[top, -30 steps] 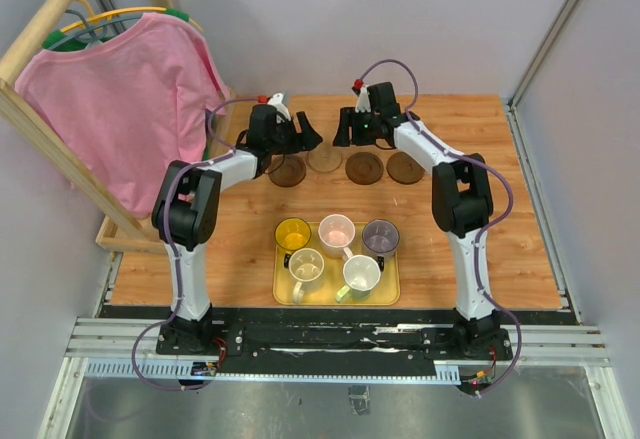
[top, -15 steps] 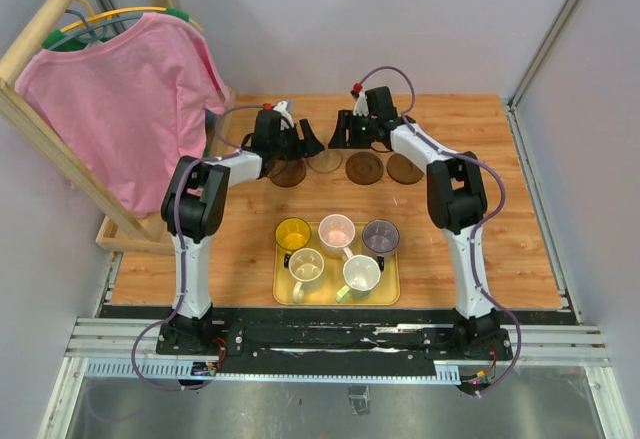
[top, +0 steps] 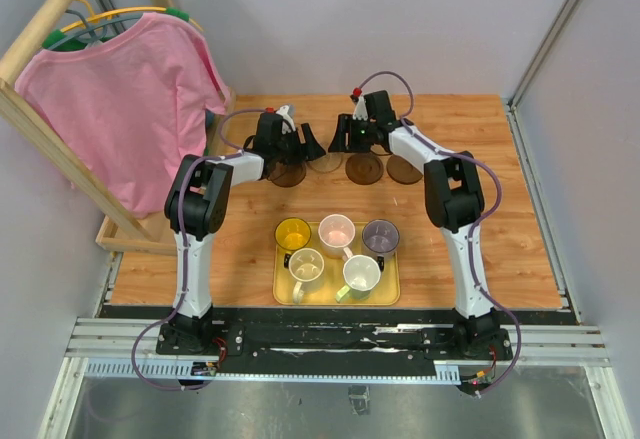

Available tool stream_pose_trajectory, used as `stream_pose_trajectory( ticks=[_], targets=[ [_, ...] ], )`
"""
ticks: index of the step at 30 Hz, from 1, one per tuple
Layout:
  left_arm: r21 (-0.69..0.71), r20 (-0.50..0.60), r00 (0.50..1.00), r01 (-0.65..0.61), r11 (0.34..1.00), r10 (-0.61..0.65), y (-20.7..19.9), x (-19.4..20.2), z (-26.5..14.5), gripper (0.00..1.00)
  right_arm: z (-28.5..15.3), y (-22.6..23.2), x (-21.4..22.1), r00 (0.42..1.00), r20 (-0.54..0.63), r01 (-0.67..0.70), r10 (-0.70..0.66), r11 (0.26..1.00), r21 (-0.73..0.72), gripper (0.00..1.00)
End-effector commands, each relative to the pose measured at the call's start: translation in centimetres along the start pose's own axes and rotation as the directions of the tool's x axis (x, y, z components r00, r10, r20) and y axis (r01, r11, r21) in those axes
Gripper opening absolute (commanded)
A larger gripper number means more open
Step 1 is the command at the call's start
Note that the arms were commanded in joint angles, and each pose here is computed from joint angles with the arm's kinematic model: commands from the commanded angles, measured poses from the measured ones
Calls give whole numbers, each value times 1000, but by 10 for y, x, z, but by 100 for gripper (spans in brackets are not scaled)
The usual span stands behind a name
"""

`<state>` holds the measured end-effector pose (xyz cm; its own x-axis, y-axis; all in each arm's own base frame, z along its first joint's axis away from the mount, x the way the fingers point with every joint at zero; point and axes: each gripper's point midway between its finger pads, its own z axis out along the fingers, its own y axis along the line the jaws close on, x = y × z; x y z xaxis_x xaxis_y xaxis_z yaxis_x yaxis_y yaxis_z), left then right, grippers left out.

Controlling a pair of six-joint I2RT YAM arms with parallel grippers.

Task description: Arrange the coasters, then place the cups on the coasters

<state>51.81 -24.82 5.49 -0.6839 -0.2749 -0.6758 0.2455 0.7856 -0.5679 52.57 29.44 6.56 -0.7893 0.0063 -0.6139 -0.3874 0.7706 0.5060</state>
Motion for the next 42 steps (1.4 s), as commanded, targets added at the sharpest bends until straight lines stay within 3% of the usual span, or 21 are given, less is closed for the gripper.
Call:
stream_pose_trajectory(
  ticks=[1,17,42],
  targets=[
    [28,1,1000,3,1000,-3,-4,-5,3,78,6,-6,1,1000,-6,-19,19,1000,-7,59],
    [34,-6,1000,8,999,-8,-4,-1,5,75,13,-7,8,999,-23,-41,41,999,-28,50],
    [45,-36,999,29,999,-28,-1,10,7,74,9,-7,6,1000,-8,-24,23,1000,-21,49]
  ],
)
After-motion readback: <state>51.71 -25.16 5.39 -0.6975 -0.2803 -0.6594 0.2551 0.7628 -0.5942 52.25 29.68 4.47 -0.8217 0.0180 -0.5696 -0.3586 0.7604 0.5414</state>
